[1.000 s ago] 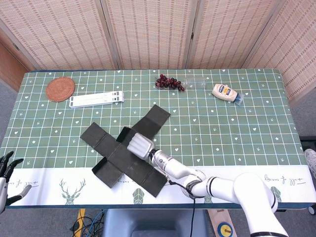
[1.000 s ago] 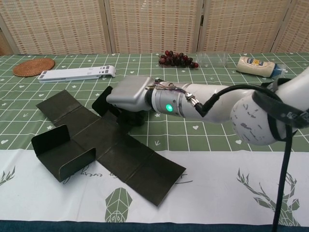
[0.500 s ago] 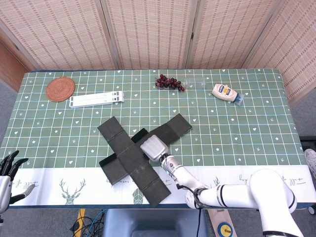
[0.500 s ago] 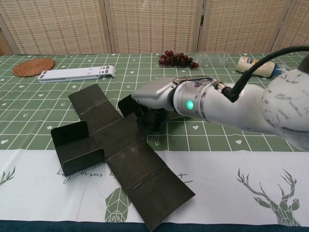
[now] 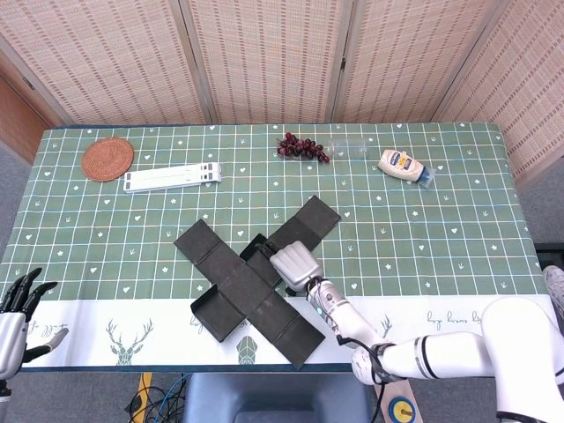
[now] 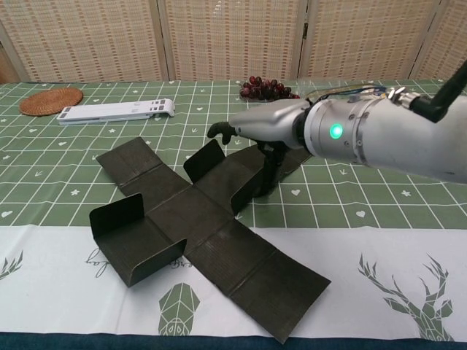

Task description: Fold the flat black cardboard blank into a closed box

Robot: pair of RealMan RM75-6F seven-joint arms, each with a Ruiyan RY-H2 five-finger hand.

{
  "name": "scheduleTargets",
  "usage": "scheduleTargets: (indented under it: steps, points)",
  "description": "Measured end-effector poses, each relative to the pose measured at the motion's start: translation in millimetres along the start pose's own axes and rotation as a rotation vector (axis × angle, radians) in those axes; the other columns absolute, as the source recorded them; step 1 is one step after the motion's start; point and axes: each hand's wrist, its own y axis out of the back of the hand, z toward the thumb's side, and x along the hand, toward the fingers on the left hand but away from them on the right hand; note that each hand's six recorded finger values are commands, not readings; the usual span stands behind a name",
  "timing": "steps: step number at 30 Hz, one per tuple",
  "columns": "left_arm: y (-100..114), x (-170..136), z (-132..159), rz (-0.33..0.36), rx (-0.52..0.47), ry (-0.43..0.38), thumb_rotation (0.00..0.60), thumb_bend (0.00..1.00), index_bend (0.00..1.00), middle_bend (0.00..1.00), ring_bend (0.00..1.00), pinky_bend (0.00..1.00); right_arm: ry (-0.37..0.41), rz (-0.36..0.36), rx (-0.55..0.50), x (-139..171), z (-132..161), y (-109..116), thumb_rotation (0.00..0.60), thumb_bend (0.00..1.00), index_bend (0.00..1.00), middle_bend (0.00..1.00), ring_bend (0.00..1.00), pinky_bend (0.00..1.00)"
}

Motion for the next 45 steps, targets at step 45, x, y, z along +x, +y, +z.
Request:
scheduleTargets:
  steps: [45]
  points:
    - [4,-11,-9,-0.002,0.024,0.082,0.600,0.16,0.21,0.09,0.08,0.37,0.114,0.146,0.372,-99,-41,-20,0.600,0.16,0.00,0.12,0.74,1.00]
